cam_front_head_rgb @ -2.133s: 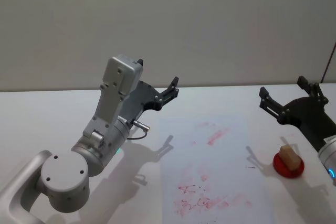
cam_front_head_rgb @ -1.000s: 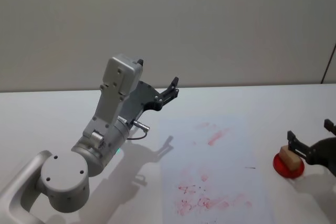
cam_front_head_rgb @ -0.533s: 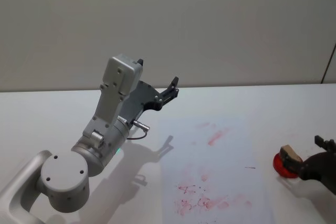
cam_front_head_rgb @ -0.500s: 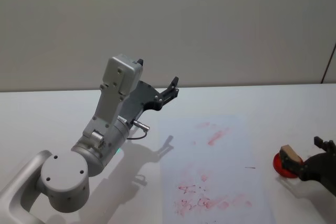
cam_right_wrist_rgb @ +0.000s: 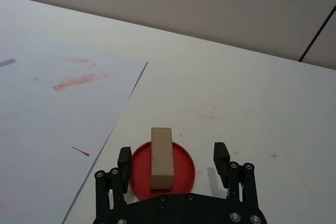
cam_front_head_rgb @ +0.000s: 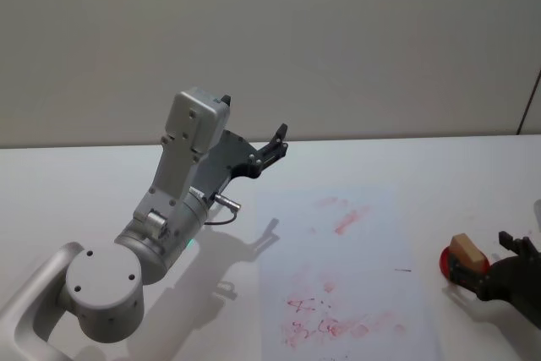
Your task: Use the one hand to pick up the stamp and affix it onto the A4 paper.
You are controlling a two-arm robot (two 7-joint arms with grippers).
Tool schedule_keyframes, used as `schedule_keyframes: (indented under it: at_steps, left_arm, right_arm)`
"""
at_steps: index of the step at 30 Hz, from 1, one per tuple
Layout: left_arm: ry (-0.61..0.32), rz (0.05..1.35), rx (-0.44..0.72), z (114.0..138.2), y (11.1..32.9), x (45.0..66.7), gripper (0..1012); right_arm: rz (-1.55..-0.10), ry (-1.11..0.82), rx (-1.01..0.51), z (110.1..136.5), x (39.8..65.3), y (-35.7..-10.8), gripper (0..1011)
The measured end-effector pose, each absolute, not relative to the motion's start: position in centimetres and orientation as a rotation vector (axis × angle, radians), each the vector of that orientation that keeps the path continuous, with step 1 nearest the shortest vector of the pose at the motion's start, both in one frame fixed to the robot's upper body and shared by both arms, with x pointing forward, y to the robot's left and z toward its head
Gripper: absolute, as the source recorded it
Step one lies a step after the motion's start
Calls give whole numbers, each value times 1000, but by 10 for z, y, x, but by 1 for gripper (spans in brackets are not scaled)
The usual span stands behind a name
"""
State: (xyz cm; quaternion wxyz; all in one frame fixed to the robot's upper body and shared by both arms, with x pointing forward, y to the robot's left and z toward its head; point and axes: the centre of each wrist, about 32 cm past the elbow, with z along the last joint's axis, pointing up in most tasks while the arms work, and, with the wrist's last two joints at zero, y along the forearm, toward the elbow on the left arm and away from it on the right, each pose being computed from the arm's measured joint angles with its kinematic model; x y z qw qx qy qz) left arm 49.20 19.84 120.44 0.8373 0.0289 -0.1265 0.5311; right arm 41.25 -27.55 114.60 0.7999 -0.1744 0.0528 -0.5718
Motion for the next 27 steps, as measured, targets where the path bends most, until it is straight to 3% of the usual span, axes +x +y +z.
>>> schedule_keyframes:
  at_steps: [9, 23, 27]
  left_arm:
    - [-268, 1124, 61, 1204, 198, 492, 1001]
    - [-268, 1124, 61, 1204, 198, 492, 1001]
    - [-268, 1124, 61, 1204, 198, 492, 1001]
  right_arm:
    - [-1230, 119, -378, 1144, 412, -275, 763]
    - [-1232, 122, -381, 1143, 412, -274, 306]
    - [-1232, 121, -381, 1143, 412, -274, 223]
